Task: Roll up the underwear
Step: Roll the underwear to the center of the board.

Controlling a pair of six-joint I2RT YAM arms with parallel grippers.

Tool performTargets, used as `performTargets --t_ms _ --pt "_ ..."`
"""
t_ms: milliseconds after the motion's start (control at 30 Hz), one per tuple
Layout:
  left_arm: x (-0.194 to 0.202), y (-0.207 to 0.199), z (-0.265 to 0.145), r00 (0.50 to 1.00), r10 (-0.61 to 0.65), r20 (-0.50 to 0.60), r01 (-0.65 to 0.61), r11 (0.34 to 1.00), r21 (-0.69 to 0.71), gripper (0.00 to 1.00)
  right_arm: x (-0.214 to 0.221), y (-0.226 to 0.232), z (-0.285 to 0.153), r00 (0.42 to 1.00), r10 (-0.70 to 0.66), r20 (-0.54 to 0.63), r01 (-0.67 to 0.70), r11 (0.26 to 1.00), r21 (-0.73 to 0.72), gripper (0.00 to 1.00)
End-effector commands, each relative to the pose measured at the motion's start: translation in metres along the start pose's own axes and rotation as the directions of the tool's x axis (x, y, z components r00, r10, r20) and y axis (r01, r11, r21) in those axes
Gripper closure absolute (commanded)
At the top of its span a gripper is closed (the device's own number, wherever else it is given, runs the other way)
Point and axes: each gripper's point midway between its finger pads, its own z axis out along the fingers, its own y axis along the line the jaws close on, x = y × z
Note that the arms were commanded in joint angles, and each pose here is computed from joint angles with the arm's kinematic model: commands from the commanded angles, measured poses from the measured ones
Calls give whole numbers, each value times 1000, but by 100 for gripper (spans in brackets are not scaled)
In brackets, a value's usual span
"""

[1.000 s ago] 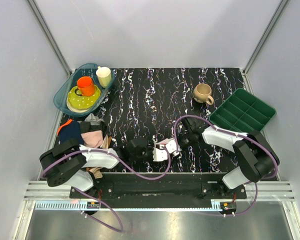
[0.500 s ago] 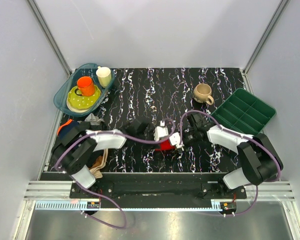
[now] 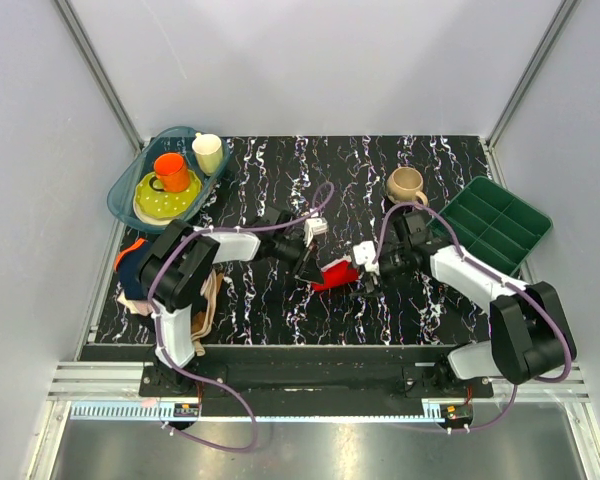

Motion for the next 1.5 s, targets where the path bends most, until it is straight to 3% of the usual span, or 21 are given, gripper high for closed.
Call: performTargets --t_ms 0,233,467,733,833,867,900,1133,1367,1467 --pt "45 22 0 965 -246 -86 244 969 -42 100 -26 -24 -18 993 100 70 -104 993 53 29" --pt "49 39 -3 930 -363 -60 360 932 -46 100 -26 -63 -16 925 374 73 -377 925 38 28" --pt "50 48 -2 917 -394 -57 391 919 -61 100 -15 -75 -4 760 650 22 -649 760 -41 27" --pt "48 49 -2 917 -395 -54 391 918 -68 100 17 -75 11 546 832 -96 -837 546 -33 12" --pt "46 49 -2 918 -393 -51 390 918 -67 100 34 -82 17 489 864 -119 -869 495 21 9" --pt "46 50 -3 918 -393 -49 389 918 -71 100 38 -82 18 480 867 -130 -872 488 36 1" --pt "46 50 -3 919 -392 -48 388 919 -70 100 40 -85 20 474 870 -135 -874 483 43 0" --pt "45 50 -3 919 -391 -45 388 919 -69 100 66 -67 33 355 900 -252 -925 377 42 0" --pt "45 51 -3 918 -394 -41 391 918 -70 100 70 -53 38 307 902 -305 -947 323 3 0" --pt "44 52 -3 919 -393 -36 390 918 -71 100 74 -45 41 280 899 -337 -955 297 -2 6"
